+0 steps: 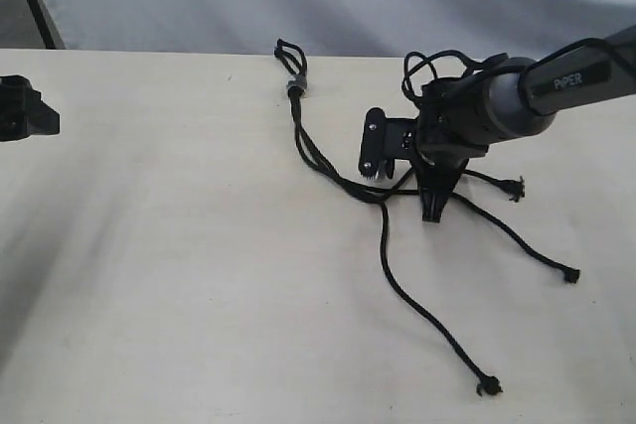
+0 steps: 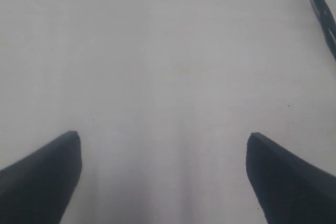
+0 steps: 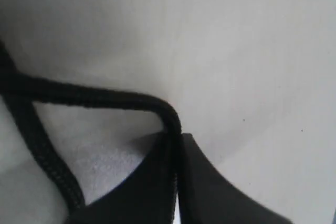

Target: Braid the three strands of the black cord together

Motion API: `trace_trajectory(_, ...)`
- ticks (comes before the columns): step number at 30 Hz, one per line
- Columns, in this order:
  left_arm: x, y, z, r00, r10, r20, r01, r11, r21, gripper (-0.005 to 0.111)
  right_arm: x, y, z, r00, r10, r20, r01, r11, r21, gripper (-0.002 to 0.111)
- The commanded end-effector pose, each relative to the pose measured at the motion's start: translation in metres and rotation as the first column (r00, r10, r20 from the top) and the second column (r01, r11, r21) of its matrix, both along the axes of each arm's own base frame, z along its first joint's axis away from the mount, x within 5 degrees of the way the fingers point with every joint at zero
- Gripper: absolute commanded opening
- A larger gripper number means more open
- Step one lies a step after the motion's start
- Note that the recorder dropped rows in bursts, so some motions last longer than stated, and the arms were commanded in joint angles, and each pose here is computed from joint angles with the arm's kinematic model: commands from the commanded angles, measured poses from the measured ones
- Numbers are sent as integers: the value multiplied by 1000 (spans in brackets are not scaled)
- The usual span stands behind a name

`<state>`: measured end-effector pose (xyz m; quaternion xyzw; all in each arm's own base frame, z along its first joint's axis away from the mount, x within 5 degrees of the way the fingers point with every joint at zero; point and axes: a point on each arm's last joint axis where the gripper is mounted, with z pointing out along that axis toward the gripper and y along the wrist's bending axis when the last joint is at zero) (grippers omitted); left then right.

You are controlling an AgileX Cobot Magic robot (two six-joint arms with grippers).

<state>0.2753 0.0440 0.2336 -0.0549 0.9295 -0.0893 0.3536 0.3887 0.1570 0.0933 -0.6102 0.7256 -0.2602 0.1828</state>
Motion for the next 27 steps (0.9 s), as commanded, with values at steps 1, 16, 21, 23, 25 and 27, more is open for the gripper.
trace_trajectory(1,-1,0,2,1000,4,7,-4,1000,-8,80,5,-4,-3,1000,-23,-8,23,995,100,-1)
trace_trajectory(16,-1,0,2,1000,4,7,-4,1000,-8,80,-34,18,9,777,43,-628,100,977,191,-1)
trace_trajectory(21,-1,0,2,1000,4,7,-4,1000,-8,80,-33,30,14,791,39,-611,113,971,209,0)
trace_trajectory(23,-1,0,2,1000,4,7,-4,1000,-8,80,-37,35,14,793,56,-606,78,978,192,4)
trace_trajectory(25,-1,0,2,1000,5,8,-5,1000,-7,80,-38,41,14,804,66,-591,57,981,187,15)
trace_trajectory(27,-1,0,2,1000,5,8,-5,1000,-7,80,-40,47,14,811,82,-579,34,982,186,32)
